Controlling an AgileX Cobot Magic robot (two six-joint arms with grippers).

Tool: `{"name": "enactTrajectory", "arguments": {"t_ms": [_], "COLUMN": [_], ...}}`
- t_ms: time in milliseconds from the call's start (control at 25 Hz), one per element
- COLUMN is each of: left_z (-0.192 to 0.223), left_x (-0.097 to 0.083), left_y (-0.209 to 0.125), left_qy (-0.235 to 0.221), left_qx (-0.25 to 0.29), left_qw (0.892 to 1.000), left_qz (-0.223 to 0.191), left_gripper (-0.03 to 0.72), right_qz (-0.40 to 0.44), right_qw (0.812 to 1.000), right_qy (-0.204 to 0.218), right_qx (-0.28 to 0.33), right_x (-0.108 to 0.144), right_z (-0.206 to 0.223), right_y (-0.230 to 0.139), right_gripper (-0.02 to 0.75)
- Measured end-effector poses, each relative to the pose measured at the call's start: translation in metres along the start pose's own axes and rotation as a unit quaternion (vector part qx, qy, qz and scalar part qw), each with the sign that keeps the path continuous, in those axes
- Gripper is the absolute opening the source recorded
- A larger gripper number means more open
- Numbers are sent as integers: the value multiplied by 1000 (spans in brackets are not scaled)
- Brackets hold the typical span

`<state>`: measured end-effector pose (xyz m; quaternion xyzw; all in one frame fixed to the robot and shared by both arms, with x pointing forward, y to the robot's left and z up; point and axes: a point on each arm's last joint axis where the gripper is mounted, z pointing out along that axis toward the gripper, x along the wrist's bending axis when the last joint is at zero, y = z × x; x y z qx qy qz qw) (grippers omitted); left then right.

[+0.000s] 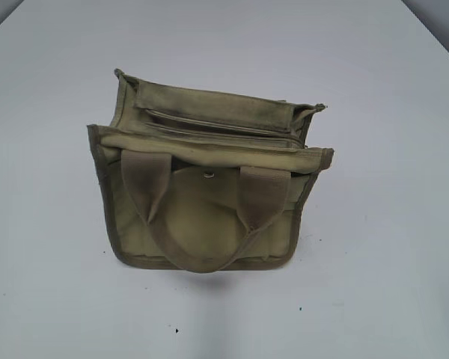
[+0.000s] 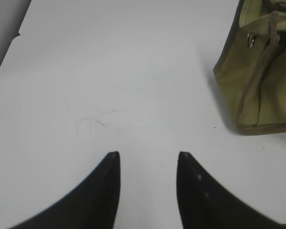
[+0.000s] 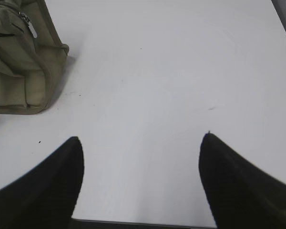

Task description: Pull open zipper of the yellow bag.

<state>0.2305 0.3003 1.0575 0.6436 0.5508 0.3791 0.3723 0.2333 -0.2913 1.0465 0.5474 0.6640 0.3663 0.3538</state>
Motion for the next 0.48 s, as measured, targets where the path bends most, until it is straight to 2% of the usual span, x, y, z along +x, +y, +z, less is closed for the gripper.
{"name": "enactTrajectory", "arguments": {"t_ms": [480], "left_z": [0], "left_x": [0], "left_y": [0], "left_qy": [0], "left_qx": [0], "left_qw": [1000], "left_qz": [0], "left_gripper": [312], "right_qz": [7], "right_qw": [1000], "right_qy": [11], "right_qx": [-2], "right_x": [2], "right_z": [0], "right_y": [0], "right_gripper": [582]}}
